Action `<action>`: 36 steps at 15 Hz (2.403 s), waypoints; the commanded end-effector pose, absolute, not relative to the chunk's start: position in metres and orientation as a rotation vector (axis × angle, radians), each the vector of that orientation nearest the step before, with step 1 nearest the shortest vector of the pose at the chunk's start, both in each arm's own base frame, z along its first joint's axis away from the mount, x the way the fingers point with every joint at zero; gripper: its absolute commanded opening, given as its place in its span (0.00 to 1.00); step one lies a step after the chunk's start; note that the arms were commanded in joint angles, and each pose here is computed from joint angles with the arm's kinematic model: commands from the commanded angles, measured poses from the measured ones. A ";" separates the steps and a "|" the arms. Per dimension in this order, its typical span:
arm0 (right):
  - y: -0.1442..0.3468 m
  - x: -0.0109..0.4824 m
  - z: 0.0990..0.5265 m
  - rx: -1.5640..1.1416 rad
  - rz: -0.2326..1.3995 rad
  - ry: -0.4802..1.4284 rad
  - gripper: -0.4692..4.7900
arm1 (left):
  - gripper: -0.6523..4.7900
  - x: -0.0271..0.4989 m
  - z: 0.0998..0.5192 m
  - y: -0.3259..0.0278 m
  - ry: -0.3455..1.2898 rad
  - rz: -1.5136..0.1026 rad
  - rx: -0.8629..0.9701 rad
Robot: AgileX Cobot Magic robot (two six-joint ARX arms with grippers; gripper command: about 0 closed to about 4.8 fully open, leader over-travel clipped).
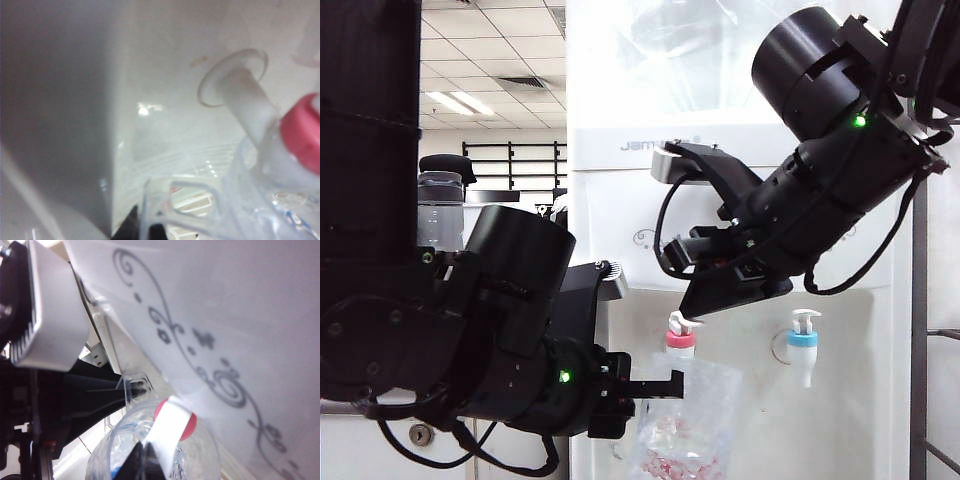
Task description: Pick up the plastic mug from the left desk, go to the hot water outlet of the water dispenser, press the vertical switch to get some water, then put the mug back on the desk.
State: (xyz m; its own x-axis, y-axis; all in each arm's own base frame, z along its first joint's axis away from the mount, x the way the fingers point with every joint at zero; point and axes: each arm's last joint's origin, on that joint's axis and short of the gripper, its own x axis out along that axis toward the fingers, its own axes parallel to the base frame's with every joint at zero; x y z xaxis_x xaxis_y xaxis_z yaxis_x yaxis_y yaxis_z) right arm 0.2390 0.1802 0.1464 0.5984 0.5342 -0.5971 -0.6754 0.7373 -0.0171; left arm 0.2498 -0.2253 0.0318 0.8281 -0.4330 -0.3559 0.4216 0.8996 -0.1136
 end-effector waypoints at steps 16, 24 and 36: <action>0.177 0.235 0.137 -0.254 0.686 0.699 0.08 | 0.11 0.258 0.050 -0.228 0.253 -0.427 -0.116; 0.177 0.236 0.138 -0.255 0.672 0.681 0.08 | 0.11 0.258 0.050 -0.228 0.253 -0.427 -0.116; 0.177 0.236 0.138 -0.261 0.655 0.678 0.08 | 0.11 0.258 0.050 -0.228 0.253 -0.427 -0.116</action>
State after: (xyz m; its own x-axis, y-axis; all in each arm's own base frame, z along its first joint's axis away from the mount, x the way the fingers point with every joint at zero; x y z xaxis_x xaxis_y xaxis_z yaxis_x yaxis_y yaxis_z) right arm 0.2367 0.1780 0.1410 0.5876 0.4937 -0.6411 -0.6489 0.7609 -0.0089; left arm 0.2499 -0.2252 0.0319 0.8284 -0.4328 -0.3556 0.4213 0.8998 -0.1137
